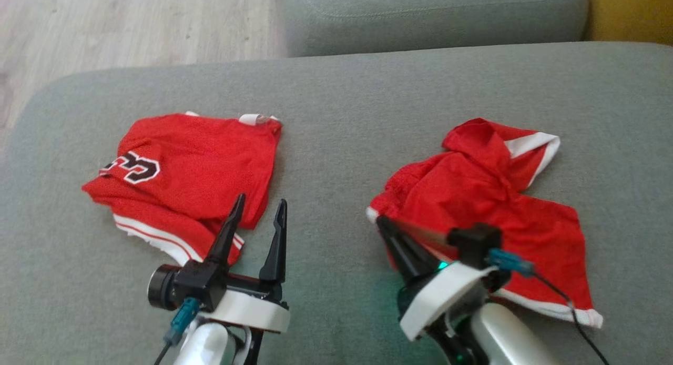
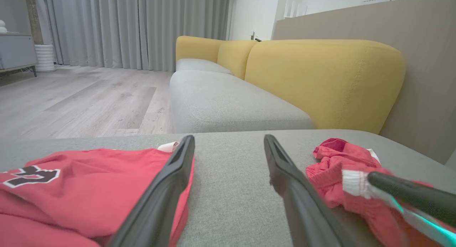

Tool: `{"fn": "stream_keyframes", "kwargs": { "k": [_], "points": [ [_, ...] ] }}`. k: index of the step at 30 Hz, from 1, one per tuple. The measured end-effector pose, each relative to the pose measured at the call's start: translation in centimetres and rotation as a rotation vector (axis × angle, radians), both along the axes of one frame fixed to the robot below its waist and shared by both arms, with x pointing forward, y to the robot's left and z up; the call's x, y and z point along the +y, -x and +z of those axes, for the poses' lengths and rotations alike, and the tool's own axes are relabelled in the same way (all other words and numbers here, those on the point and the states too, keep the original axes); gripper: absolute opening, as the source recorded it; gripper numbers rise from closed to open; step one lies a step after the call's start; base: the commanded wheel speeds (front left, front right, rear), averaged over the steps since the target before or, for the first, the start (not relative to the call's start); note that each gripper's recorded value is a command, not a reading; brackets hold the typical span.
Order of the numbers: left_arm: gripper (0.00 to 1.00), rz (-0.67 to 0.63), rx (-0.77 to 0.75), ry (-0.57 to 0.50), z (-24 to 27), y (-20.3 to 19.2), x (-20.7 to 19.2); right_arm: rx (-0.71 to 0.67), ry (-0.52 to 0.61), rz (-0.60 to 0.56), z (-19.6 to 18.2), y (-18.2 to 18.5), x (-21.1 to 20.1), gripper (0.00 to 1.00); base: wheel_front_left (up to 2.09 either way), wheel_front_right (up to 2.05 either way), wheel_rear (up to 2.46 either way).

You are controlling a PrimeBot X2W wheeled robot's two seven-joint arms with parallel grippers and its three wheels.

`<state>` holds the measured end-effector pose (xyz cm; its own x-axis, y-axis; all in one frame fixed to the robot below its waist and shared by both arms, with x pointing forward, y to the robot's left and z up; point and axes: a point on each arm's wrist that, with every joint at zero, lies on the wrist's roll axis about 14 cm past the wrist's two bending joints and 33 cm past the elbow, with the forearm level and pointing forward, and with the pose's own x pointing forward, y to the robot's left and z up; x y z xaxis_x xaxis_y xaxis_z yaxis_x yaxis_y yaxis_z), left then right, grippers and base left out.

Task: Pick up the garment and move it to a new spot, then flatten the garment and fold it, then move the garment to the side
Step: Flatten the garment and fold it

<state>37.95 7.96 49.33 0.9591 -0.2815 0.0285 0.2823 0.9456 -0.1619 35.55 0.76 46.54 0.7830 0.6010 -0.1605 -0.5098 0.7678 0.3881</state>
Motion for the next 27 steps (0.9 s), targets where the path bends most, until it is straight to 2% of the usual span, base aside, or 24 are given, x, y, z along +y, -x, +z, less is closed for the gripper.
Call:
{"fn": "stream_keyframes", "kwargs": {
  "k": [7, 8, 9, 10, 14, 18, 23, 27],
  "points": [
    [1.0, 0.037, 0.01, -0.004, -0.3, -0.2, 1.3, 0.053, 0.127, 0.156, -3.7, 0.6, 3.1, 0.0, 0.0, 0.0, 0.0],
    [1.0, 0.04, 0.009, -0.006, -0.3, -0.2, 1.4, 0.062, 0.146, 0.171, -4.3, 0.7, 3.2, 0.09, 0.0, 0.0, 0.0],
    [1.0, 0.043, 0.007, -0.006, -0.2, -0.3, 1.5, 0.063, 0.158, 0.182, -4.7, 0.9, 3.4, 0.92, 0.0, 0.0, 0.0],
    [1.0, 0.045, 0.006, -0.007, -0.2, -0.3, 1.6, 0.068, 0.172, 0.194, -5.1, 1.0, 3.5, 1.0, 0.0, 0.0, 0.0],
    [1.0, 0.048, 0.006, -0.008, -0.2, -0.2, 1.7, 0.052, 0.178, 0.22, -5.5, 1.5, 3.9, 1.0, 0.0, 0.0, 0.0],
    [1.0, 0.04, 0.001, -0.007, 0.0, -0.3, 1.4, 0.002, 0.143, 0.175, -4.4, 0.8, 3.3, 1.0, 0.0, 0.0, 0.0],
    [1.0, 0.02, -0.013, -0.003, 0.4, -0.5, 0.7, -0.078, 0.087, -0.032, -2.0, -2.6, -1.2, 1.0, 0.0, 0.0, 0.0],
    [1.0, 0.007, -0.022, 0.002, 0.8, -0.8, 0.0, -0.15, 0.107, -0.222, -0.4, -4.0, -7.0, 1.0, 0.0, 0.0, 0.0]
  ]
}}
